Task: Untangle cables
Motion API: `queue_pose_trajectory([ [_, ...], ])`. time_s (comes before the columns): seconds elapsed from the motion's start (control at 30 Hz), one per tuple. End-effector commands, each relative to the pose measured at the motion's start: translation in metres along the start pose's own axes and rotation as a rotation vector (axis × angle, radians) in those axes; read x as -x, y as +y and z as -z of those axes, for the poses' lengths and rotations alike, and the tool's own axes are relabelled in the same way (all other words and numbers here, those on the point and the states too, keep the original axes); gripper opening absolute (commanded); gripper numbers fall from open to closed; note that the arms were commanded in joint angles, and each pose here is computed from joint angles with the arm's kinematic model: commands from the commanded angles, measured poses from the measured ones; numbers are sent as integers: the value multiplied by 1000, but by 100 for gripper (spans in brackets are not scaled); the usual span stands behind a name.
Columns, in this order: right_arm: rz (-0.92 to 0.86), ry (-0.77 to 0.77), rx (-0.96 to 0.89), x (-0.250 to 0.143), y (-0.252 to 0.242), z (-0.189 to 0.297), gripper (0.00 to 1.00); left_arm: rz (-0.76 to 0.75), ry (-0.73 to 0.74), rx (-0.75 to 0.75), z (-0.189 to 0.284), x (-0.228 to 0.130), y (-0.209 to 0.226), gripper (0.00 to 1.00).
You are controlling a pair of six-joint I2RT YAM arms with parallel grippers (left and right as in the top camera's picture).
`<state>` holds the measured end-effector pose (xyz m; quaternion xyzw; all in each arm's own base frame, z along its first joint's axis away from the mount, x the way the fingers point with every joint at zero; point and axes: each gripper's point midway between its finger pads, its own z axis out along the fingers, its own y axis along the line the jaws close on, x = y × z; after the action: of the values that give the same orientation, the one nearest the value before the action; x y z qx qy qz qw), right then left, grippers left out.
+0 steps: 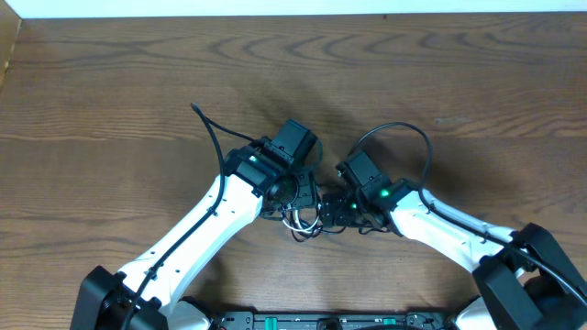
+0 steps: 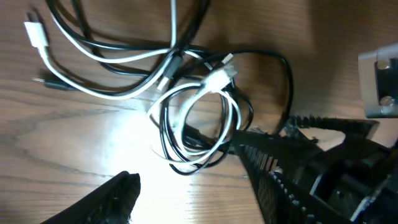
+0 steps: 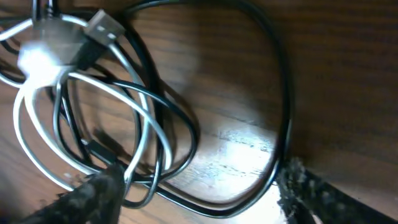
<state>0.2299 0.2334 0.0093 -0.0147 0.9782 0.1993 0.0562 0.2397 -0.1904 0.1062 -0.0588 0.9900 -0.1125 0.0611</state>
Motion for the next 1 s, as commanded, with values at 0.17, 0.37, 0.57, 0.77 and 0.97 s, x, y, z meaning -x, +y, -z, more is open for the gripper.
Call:
queue_pose_trajectory([
  [0.17, -82, 36, -120, -8, -34, -10, 66, -8, -4, 49, -8, 0, 11, 66],
  [0.37, -155, 4, -207, 2, -63, -3, 67, -56, 44, -18, -27, -13, 7, 66],
  [0.57, -162, -15, -268, 7, -81, 2, 70, -173, 74, -202, -45, -24, -17, 66],
  [0.77, -204, -28, -401, 6, -112, 22, 73, -177, 53, -213, -63, -28, -11, 66],
  [0.97, -259, -81, -469, 13, -132, 53, 77, -188, 11, -246, -73, -24, -13, 66],
])
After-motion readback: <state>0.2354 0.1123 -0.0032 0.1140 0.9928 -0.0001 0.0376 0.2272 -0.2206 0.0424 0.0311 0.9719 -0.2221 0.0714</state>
